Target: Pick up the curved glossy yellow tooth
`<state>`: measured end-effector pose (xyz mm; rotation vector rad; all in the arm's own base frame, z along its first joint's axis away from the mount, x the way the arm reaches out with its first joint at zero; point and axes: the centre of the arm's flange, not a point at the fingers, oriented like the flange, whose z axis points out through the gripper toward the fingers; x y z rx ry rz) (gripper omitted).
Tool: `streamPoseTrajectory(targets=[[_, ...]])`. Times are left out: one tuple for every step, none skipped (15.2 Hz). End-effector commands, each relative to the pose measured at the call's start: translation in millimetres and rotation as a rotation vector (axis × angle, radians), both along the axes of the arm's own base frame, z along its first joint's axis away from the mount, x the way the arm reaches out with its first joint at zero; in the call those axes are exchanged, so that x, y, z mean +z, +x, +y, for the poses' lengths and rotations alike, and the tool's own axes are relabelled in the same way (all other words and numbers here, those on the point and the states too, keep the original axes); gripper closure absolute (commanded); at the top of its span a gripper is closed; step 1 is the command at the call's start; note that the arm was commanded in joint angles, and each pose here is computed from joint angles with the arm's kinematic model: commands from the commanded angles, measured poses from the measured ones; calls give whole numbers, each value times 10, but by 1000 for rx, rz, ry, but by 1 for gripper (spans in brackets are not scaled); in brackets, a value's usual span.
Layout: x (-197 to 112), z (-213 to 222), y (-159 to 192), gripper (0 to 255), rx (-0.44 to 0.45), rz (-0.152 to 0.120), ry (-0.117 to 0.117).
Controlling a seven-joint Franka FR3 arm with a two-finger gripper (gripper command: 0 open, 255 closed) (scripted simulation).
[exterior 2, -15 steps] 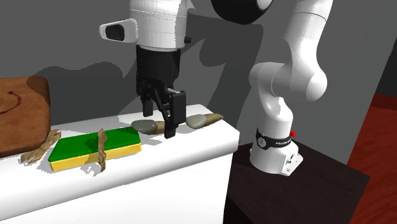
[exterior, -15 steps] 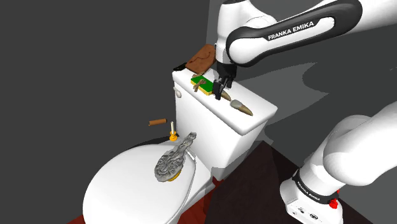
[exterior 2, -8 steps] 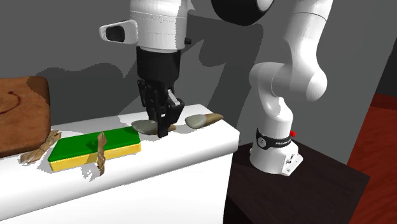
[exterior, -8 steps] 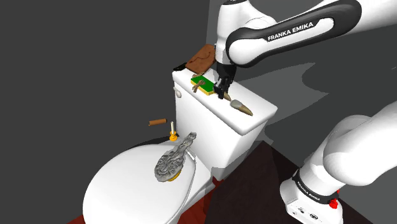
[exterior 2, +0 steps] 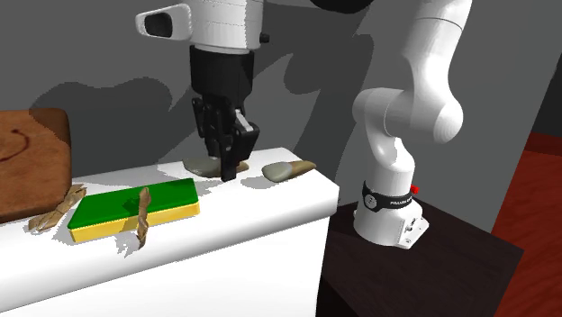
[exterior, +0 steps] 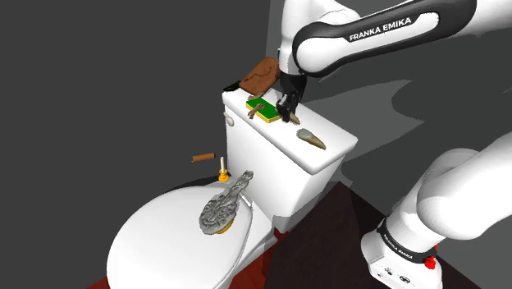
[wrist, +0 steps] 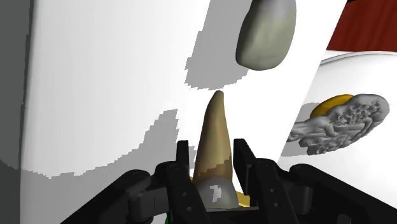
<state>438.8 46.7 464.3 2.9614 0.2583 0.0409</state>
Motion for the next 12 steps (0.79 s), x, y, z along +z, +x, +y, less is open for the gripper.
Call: streamPoseTrajectory(targets=[[99,4,-4,255,0,0,0],[152,4,-4,255,0,0,0],[205,4,-4,255,0,0,0],[258,4,-4,255,0,0,0],[311,4,-4,255,0,0,0],[363,4,-4,255,0,0,0],[416,4,-4,255,0,0,0],[469,4,-4,255,0,0,0],[522,4,-4,255,0,0,0],[575,4,-4,255,0,0,0],[583,4,-5,255,0,0,0],[583,4,-5,255,0,0,0]])
